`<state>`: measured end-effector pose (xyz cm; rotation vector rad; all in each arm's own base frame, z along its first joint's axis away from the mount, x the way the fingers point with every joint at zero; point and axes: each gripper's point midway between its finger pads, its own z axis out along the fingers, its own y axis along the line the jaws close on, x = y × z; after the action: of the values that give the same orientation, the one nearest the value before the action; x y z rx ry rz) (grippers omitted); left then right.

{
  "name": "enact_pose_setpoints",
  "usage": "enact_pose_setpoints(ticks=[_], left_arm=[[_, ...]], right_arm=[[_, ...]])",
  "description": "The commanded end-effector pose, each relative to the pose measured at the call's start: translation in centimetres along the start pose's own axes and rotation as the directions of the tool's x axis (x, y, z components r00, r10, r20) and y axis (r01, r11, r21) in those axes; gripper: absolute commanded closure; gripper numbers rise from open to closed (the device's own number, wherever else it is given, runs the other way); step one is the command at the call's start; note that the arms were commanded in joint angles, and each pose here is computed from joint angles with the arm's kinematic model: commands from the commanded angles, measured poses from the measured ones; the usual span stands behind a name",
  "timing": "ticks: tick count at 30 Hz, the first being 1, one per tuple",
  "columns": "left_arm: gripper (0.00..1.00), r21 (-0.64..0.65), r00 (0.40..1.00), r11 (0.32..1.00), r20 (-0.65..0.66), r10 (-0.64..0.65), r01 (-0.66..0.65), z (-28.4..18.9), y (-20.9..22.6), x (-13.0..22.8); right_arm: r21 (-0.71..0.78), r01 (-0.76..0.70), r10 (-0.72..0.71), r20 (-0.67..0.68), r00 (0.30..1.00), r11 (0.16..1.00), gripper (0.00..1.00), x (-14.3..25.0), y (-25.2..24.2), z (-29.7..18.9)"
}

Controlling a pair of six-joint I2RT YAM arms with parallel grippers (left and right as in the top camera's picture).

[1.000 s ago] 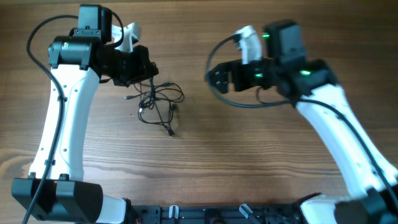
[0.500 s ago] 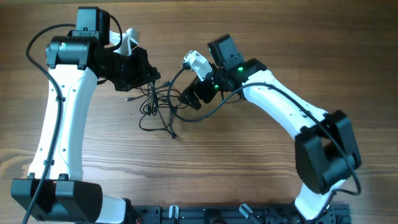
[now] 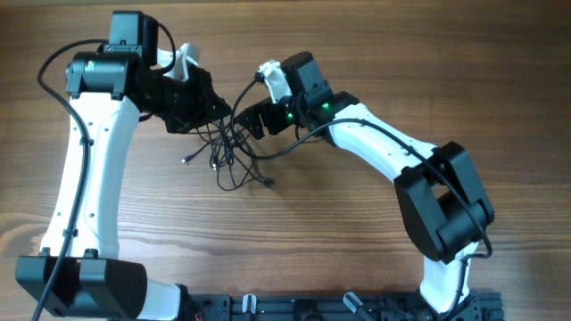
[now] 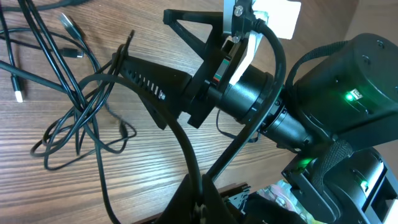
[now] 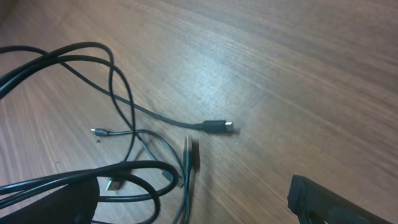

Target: Untangle cables

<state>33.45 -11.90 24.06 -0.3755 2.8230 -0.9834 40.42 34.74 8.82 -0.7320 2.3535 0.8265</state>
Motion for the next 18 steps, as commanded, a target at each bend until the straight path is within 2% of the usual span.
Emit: enact_pose_setpoints(ticks=[1, 5, 7, 8, 9, 10, 11, 13, 15, 18], left_arm=[[0.96, 0.029, 1.0, 1.0, 0.001, -0.005, 0.005, -0.6, -0.6, 0.4], [0.96, 0.079, 1.0, 0.997, -0.022, -0.004, 0.005, -0.6, -1.5, 0.8], [0.96, 0.078, 0.999, 0.997, -0.035, -0.013, 0.015, -0.6, -1.4, 1.1], [0.96, 0.074, 0.999, 0.997, -0.042, -0.015, 0.018, -0.6, -1.3, 1.3], [0.96, 0.07, 0.999, 0.997, -0.044, -0.014, 0.017, -0.6, -1.2, 1.3], [0.96, 0.05, 0.999, 0.999, -0.035, -0.015, 0.017, -0.6, -0.9, 1.2], [0.96, 0.018, 1.0, 1.0, -0.021, -0.015, 0.016, -0.6, -0.3, 0.9], [0.96, -0.042, 1.0, 0.999, 0.006, -0.02, 0.02, -0.6, 0.7, 0.5], [0.96, -0.192, 0.996, 0.98, 0.08, -0.044, 0.059, -0.9, 3.4, -0.7], [0.96, -0.415, 0.971, 0.896, 0.23, -0.064, 0.157, -2.5, 7.6, -2.7]], right_arm=[[-0.063, -0.027, 0.023, -0.067, 0.997, 0.998, 0.01, 1.7, 1.7, 0.6], [-0.074, 0.016, -0.017, -0.023, 1.0, 0.997, 0.01, 0.8, 3.7, 1.4], [0.079, -0.104, 0.1, 0.057, 0.993, 0.991, 0.01, -0.7, 1.2, 1.4], [0.119, -0.126, 0.116, 0.083, 0.99, 0.985, 0.14, -1.1, 0.4, 1.3], [0.131, -0.146, 0.133, 0.105, 0.986, 0.981, 0.51, -1.6, -0.1, 1.1], [0.127, -0.185, 0.17, 0.118, 0.978, 0.975, 0.85, -1.8, -0.5, 0.9], [0.127, -0.22, 0.204, 0.124, 0.971, 0.967, 0.96, -1.9, -0.8, 0.7], [0.131, -0.248, 0.23, 0.137, 0.964, 0.96, 0.96, -2.5, -1.3, -0.6], [0.133, -0.262, 0.234, 0.195, 0.953, 0.956, 0.96, -4.9, -1.2, -4.9], [0.124, -0.276, 0.212, 0.377, 0.902, 0.953, 0.96, -9.9, -0.1, -14.9]])
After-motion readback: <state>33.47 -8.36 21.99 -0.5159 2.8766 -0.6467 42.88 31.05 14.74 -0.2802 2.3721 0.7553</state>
